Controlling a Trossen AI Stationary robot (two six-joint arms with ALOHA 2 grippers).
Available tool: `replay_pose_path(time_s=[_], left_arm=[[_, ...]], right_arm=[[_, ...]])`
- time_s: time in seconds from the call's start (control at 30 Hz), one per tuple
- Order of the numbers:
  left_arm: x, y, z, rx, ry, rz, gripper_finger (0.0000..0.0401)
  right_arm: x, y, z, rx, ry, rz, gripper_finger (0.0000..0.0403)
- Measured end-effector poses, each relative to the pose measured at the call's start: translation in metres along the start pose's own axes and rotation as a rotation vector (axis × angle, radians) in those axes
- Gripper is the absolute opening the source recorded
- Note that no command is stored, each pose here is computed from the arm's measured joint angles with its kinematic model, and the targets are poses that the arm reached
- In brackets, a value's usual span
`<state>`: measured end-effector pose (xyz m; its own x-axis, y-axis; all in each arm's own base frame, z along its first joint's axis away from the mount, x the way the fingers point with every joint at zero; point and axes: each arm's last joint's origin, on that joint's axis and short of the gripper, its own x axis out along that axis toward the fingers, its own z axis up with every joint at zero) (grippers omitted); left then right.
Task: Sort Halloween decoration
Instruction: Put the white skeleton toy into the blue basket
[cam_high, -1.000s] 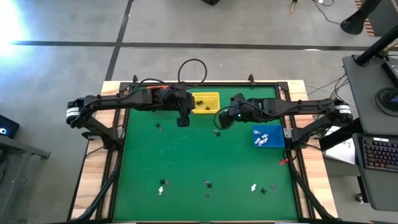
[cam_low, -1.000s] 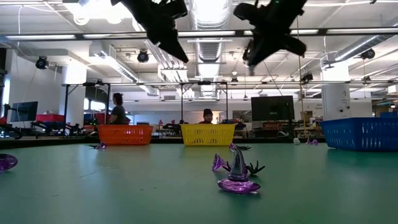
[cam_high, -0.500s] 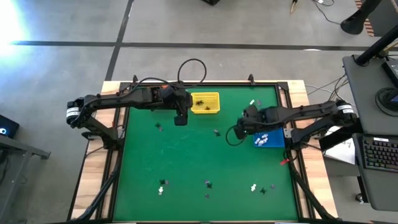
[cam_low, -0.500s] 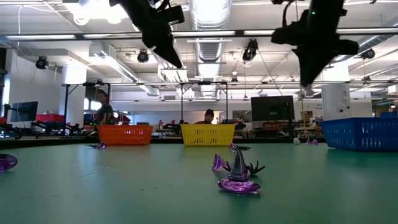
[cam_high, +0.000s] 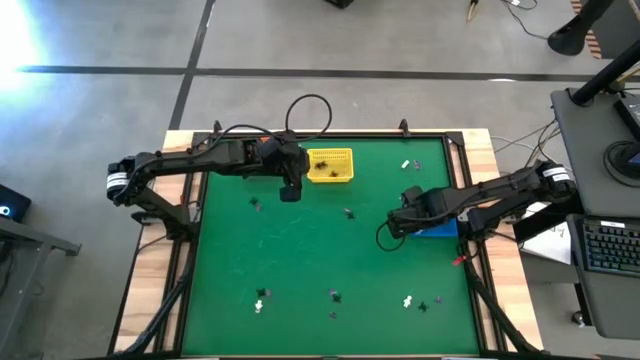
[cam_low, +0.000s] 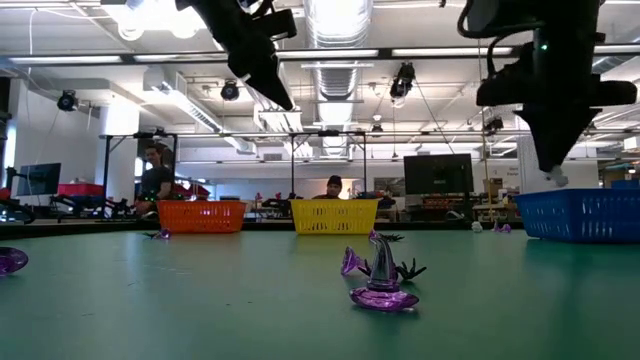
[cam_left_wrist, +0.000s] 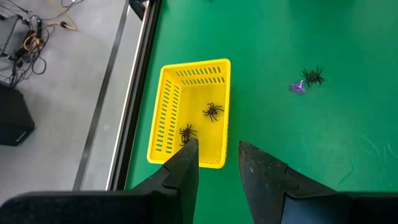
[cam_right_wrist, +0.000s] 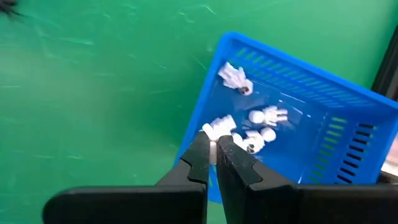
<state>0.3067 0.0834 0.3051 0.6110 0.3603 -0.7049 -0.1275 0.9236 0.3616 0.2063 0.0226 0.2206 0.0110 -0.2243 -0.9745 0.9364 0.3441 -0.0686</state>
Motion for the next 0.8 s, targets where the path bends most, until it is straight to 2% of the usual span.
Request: replay_pose_path(time_s=[0.37, 0.6, 0.8], left_arm=[[0.000, 0.000, -0.001, 0.002, 0.010, -0.001, 0.0095], [0.000, 0.003, -0.003, 0.006, 0.057, 0.106, 0.0095], [0.000, 0.003, -0.003, 0.006, 0.058, 0.110, 0.0100]], right_arm=[[0.008, -0.009, -0.004, 0.018, 0.040, -0.069, 0.0009], [0.011, -0.011, -0.007, 0.010, 0.087, -0.077, 0.0009], [0.012, -0.010, -0.007, 0.031, 0.085, -0.078, 0.0027]])
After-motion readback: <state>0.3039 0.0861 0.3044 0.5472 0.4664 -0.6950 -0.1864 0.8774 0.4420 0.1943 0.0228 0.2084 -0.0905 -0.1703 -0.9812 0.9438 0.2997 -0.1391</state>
